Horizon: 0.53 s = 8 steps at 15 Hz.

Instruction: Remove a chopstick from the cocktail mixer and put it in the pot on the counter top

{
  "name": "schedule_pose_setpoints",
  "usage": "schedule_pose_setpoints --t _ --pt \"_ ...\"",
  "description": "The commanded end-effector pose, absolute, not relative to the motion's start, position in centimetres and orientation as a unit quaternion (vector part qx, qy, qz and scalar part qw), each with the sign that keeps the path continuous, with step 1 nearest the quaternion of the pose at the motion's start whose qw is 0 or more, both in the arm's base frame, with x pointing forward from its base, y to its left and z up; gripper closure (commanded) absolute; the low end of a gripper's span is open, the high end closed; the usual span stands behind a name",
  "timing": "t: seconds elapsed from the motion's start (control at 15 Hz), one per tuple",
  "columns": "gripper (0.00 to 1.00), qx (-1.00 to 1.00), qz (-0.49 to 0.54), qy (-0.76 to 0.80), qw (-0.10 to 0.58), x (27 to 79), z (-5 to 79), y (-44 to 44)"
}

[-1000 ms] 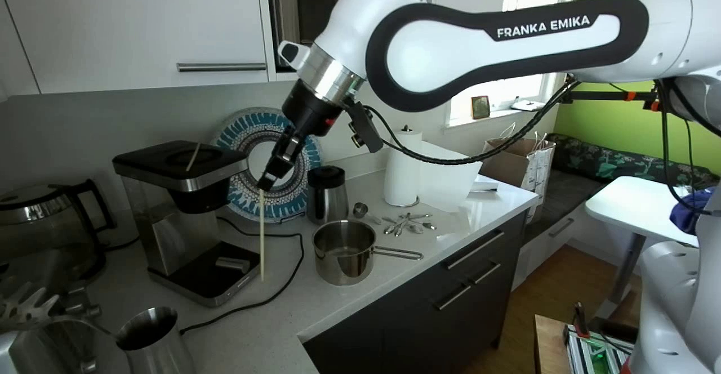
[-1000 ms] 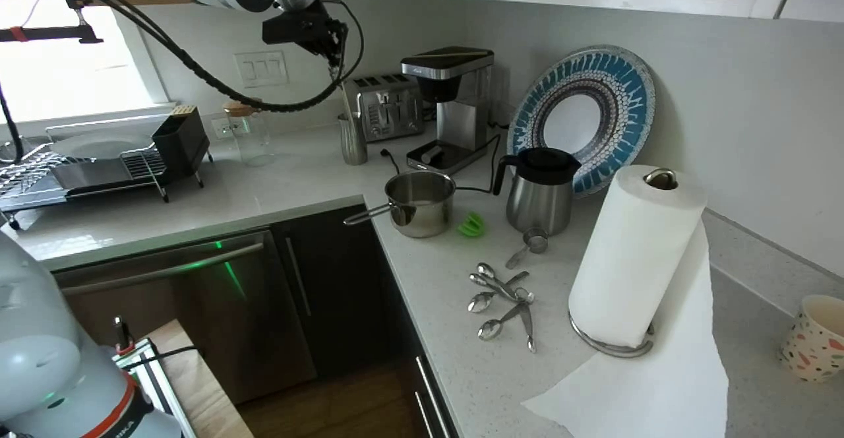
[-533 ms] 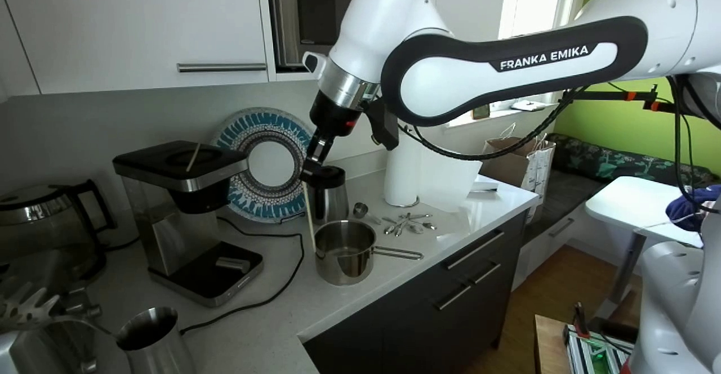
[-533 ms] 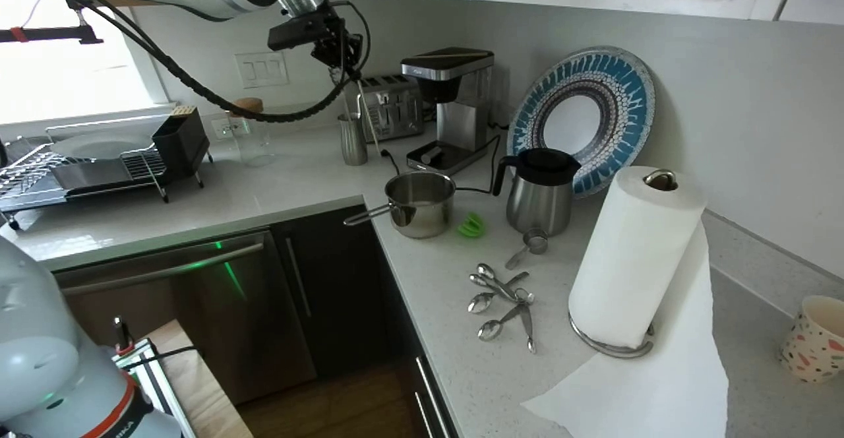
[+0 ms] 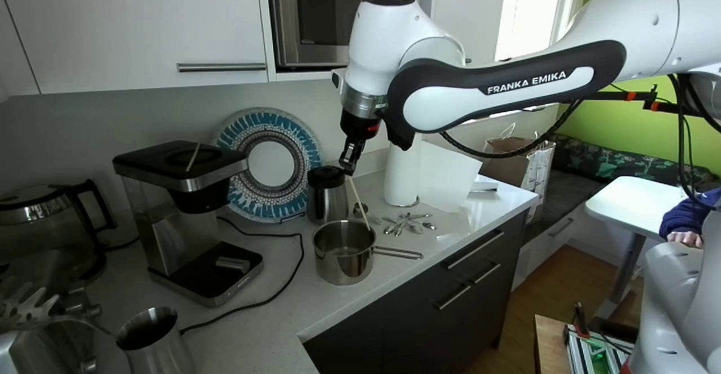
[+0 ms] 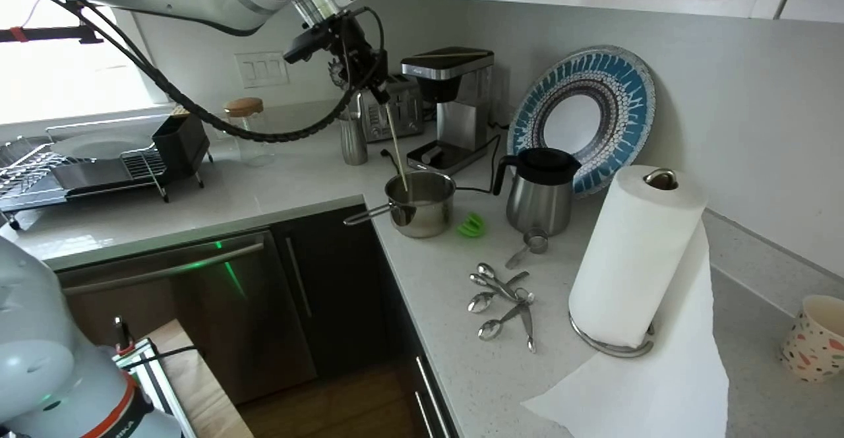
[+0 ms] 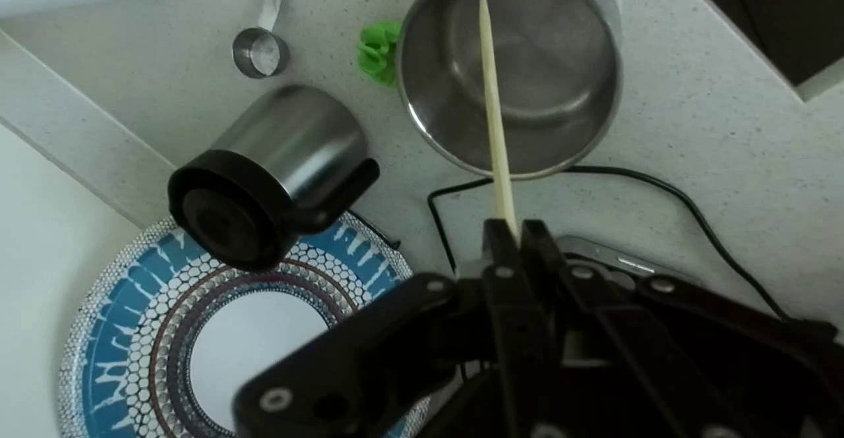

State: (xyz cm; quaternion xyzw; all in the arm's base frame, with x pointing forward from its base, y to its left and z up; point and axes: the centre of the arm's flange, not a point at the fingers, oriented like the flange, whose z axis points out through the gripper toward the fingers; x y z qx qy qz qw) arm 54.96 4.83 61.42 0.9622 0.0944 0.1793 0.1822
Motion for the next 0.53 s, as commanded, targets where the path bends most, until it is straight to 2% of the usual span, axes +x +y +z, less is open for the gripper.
schedule_pose_setpoints --t 0.0,0.47 --pt "0.98 0.962 0.163 0.091 0.198 55.9 56.9 4.5" --pt "0.98 0.943 0.152 0.152 0.254 59.5 51.8 4.0"
